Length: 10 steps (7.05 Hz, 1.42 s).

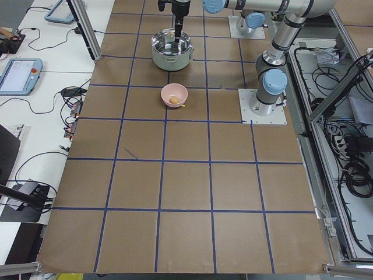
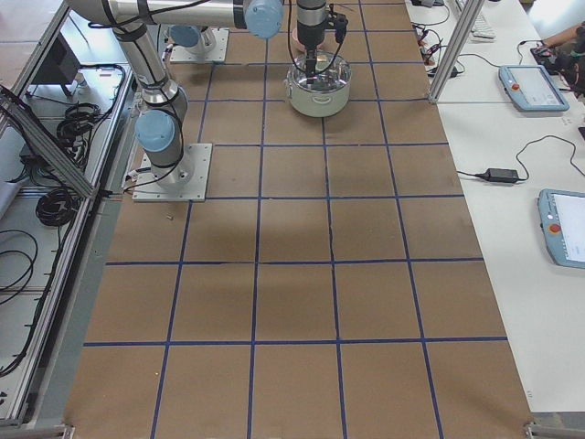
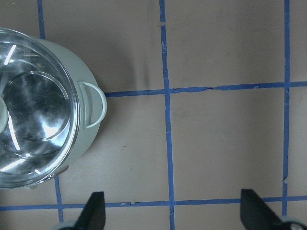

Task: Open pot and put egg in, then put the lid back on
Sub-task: 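Move the right gripper over the glass lid knob on the pot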

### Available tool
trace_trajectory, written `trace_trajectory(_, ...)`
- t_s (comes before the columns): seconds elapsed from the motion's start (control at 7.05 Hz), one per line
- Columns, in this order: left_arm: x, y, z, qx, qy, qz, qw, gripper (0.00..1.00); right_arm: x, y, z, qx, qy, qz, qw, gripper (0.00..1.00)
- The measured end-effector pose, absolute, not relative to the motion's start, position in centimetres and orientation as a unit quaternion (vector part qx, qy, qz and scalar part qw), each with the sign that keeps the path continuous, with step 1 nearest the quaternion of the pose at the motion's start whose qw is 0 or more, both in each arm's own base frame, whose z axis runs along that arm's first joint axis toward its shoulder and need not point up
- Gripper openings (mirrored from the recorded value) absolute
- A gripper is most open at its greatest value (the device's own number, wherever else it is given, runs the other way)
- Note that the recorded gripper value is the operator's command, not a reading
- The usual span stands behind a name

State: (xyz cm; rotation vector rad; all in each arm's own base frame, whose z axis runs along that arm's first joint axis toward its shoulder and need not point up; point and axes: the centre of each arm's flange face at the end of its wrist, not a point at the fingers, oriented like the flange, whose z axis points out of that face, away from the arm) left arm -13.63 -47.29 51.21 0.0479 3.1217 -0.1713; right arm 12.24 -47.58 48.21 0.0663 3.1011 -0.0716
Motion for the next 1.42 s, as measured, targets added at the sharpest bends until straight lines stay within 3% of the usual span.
trace_trajectory(0.71,-13.7,-47.3,51.1,0.016,0.998,-0.054,0.006,1.0,15.0,-49.2,47.6,0.007,0.998,-0.053,0.027,0.98)
trace_trajectory(1.42,-13.6,-47.3,51.1,0.014,0.998,-0.054,0.005,1.0,32.9,-51.8,38.5,0.047,0.993,-0.087,0.059,0.98)
